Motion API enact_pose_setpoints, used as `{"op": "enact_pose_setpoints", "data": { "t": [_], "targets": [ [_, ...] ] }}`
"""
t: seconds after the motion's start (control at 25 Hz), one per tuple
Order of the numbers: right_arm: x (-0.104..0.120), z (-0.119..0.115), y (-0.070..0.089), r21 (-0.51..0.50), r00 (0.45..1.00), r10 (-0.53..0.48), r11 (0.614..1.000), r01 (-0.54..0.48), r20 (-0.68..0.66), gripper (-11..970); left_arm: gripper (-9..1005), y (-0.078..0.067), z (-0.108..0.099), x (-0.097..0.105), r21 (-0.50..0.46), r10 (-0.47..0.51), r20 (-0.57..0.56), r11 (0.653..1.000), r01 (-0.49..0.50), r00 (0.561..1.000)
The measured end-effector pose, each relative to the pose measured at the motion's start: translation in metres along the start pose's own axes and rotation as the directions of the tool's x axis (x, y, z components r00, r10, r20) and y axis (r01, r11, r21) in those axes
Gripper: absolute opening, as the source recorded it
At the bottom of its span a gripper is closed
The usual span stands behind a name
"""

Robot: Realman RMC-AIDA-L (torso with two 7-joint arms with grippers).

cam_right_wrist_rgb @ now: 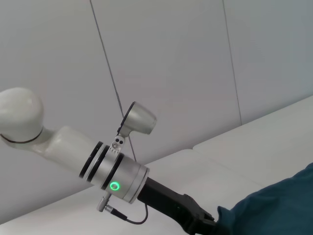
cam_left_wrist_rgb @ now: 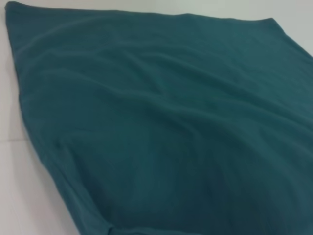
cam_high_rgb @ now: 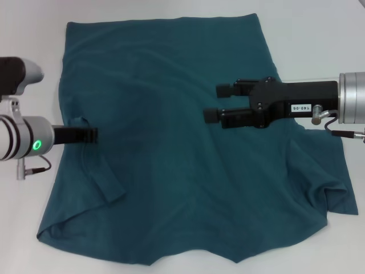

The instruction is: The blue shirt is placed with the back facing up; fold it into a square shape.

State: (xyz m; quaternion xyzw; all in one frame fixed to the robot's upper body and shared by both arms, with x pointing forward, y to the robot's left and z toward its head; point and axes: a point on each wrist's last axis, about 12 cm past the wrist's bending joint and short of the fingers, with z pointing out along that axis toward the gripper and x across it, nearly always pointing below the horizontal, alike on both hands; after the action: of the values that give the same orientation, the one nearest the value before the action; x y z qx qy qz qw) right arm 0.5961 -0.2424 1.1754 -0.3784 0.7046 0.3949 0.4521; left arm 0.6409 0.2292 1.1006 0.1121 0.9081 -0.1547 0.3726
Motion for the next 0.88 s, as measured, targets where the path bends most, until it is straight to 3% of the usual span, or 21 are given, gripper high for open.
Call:
{"op": "enact_pose_setpoints", "data": {
  "t": [0.44,0.88],
  "targets": [
    [0.003,-0.001,0.000,0.001,1.000,0.005,1.000,-0.005,0.000,865,4,-0.011,0.010,-0.010,0.018,-0.008,-0.020,1.000,0.008,1.000],
    [0.004,-0.001,0.000,0.001,1.000,-0.006,1.000,0.006,-0.001,865,292,-0.023,0.018,-0.013,0.039,-0.012,-0.019,0.999,0.013,1.000]
  ]
}}
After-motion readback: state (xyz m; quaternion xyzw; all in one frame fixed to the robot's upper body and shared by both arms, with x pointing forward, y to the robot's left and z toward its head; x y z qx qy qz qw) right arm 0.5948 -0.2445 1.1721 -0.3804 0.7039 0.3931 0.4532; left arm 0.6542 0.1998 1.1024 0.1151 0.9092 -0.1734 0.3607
